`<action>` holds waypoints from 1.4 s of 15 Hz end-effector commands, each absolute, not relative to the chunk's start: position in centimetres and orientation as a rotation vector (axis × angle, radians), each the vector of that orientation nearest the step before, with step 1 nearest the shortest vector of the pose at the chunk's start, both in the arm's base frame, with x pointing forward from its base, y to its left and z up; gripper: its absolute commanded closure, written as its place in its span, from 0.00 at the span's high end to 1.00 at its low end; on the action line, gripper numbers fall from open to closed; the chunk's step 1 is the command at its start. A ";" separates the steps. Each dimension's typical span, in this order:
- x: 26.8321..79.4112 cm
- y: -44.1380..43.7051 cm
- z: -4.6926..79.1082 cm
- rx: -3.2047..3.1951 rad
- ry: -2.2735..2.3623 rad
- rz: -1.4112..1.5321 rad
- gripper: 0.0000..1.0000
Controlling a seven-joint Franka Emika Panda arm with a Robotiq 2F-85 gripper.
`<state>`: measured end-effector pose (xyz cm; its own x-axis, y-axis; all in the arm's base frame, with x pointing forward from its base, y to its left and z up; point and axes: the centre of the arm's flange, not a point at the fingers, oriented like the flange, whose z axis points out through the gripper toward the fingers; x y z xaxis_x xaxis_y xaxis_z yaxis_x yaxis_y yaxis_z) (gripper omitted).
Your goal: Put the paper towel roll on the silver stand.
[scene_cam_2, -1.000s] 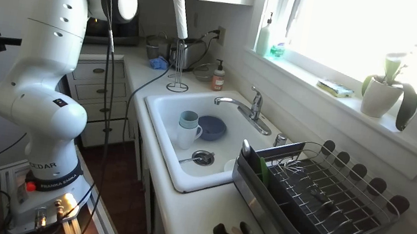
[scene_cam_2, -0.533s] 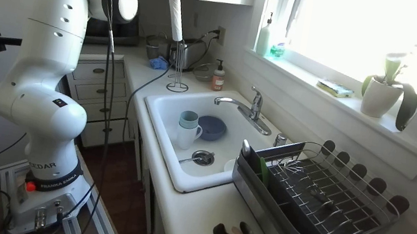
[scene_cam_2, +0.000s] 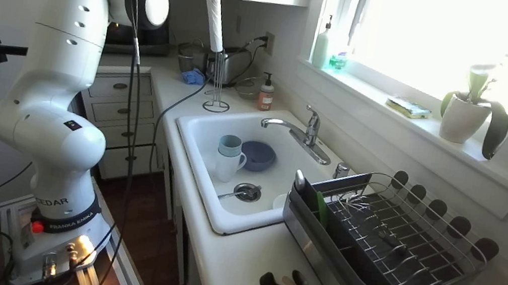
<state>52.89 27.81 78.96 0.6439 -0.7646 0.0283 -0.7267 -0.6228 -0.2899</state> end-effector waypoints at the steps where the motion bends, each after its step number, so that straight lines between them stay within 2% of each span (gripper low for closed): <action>1: 54.4 28.5 80.0 -2.575 1.245 -0.228 0.00; 11: 56.3 29.5 78.1 -2.601 1.262 -0.197 0.00; 21: 55.1 28.7 79.3 -2.566 1.320 -0.196 0.00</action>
<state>54.94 28.46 76.84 0.6086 -0.7932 0.0190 -0.7574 -0.5879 -0.2841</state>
